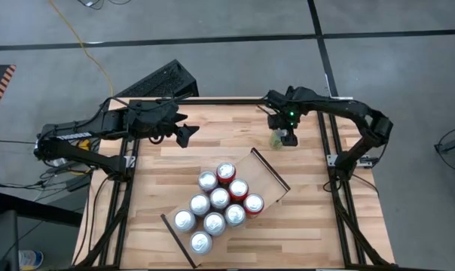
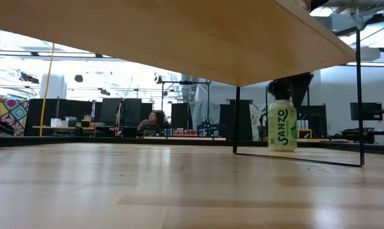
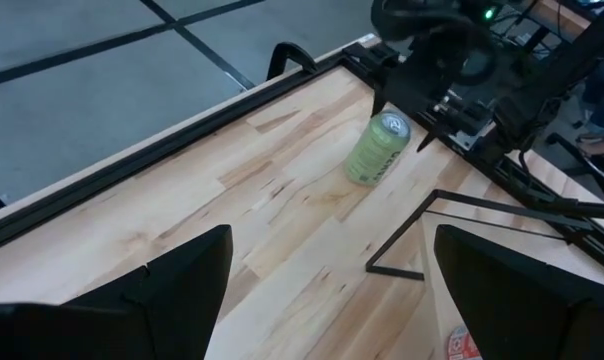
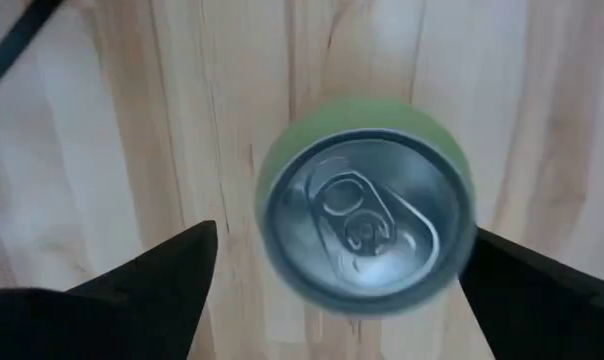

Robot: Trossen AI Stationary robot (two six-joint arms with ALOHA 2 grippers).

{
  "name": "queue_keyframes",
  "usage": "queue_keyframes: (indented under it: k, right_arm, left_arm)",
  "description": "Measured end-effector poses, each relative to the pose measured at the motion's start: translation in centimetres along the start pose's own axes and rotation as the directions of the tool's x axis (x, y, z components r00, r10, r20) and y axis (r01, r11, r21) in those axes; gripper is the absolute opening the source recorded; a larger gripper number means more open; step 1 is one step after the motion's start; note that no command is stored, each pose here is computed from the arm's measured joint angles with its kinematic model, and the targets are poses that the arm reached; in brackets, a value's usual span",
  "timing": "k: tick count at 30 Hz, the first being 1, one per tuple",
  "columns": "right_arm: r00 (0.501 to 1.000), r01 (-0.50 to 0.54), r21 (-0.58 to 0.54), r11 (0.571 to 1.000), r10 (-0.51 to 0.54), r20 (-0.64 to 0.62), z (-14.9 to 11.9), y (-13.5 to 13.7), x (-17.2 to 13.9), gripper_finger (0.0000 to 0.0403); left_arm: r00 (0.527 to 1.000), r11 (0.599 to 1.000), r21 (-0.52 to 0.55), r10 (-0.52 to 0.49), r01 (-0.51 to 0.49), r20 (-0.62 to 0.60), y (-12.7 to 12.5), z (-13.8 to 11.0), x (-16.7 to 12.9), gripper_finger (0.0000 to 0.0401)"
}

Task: Place canned beverage on shelf
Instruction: Put the green soda can on the shelf

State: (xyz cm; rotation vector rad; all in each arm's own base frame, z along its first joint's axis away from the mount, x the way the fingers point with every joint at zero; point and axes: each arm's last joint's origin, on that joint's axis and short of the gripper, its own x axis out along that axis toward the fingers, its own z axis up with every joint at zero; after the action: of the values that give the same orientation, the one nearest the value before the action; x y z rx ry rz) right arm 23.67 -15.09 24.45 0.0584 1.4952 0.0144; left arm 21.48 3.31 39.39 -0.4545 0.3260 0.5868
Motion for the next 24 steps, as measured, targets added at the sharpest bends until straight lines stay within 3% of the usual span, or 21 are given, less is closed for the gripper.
queue_keyframes:
  k: [6, 24]
  right_arm:
    - [1.0, 0.011, 0.037, 0.999, -0.012, 0.017, -0.2, -0.1, 1.9, 0.0378]
    - [0.992, 0.082, 0.07, 0.994, -0.088, 0.089, 0.6, -0.6, 1.5, 0.0375]
  left_arm:
    - [1.0, 1.0, -0.006, 0.008, -0.008, 0.005, 0.0, 0.0, 0.0, 0.0332]
    - [1.0, 0.999, -0.026, 0.022, -0.022, 0.014, 0.1, 0.0, 0.0, 0.0332]
